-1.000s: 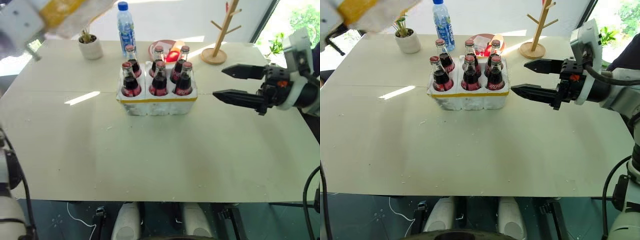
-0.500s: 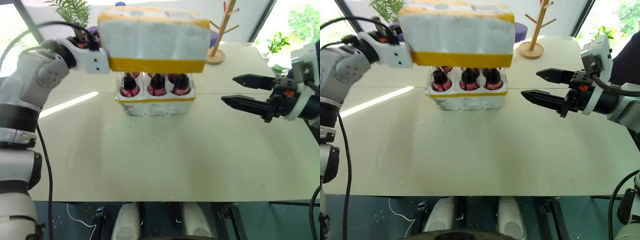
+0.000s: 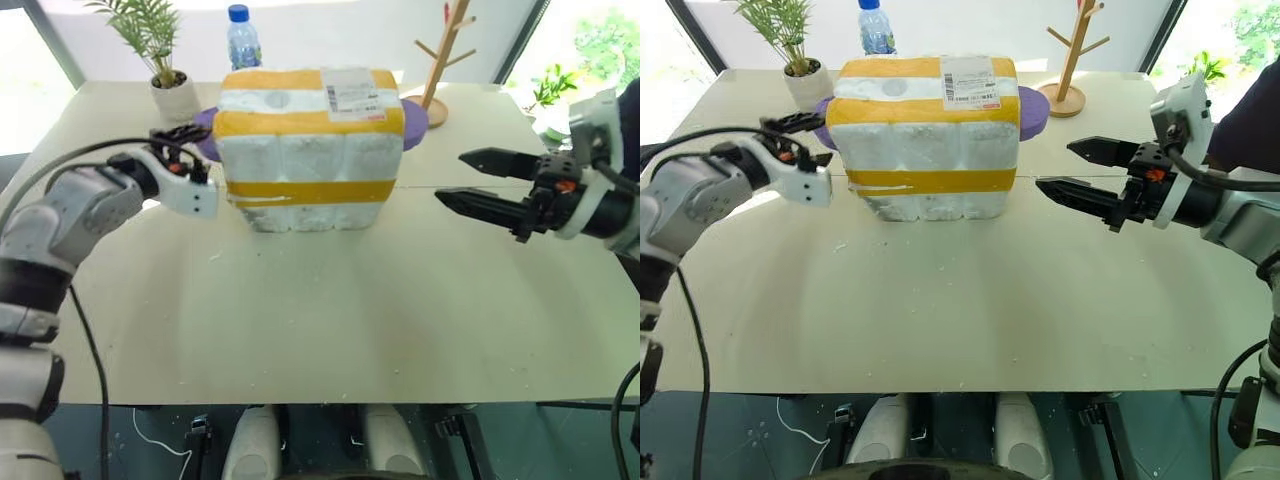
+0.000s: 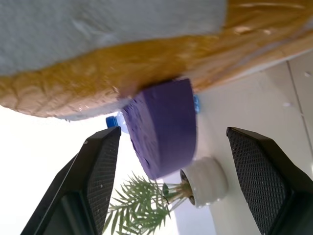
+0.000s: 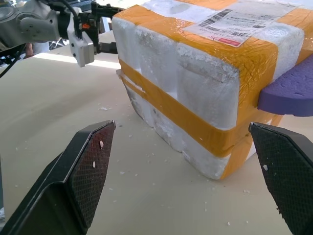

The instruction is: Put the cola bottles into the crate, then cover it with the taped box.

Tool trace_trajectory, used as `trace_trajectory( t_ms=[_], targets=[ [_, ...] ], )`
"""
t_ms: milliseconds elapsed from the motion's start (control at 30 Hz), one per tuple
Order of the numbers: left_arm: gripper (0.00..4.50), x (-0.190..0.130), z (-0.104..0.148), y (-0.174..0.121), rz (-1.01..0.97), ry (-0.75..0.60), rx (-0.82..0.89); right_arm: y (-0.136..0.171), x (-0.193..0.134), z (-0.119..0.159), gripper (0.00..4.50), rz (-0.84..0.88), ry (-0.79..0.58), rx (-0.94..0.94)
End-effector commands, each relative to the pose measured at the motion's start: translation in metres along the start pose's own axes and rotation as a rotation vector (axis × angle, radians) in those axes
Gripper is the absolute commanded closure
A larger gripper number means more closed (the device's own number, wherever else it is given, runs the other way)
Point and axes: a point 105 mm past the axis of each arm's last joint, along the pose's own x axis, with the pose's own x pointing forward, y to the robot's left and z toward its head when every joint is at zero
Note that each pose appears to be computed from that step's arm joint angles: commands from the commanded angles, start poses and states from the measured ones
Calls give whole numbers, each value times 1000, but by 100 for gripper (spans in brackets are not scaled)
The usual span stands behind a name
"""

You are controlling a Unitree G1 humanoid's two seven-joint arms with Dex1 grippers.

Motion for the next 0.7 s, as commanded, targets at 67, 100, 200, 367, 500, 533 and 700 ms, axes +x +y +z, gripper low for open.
trace_trajectory(
  t_ms=[67,100,200,367,500,533,700],
  targets=[
    [74,-47,-15,10,47,22,-27,-11,-13,-1,0,-45,26,-58],
    [74,-55,-15,8,37,19,-43,-15,-17,-4,0,-56,44,-66],
    [74,-76,-29,12,44,77,-301,-29,-25,-5,0,-79,76,-77],
    [74,-100,-29,18,-87,-58,-1295,-33,-23,1,0,-7,79,-75],
    [74,-122,-25,44,-249,-220,-1577,-34,-14,1,0,65,91,-73],
    [74,-126,-22,48,-290,-259,-1600,-34,-11,0,0,82,94,-71],
    [74,-131,-23,54,-358,-283,-1628,-38,-3,-2,0,112,100,-66]
  ],
)
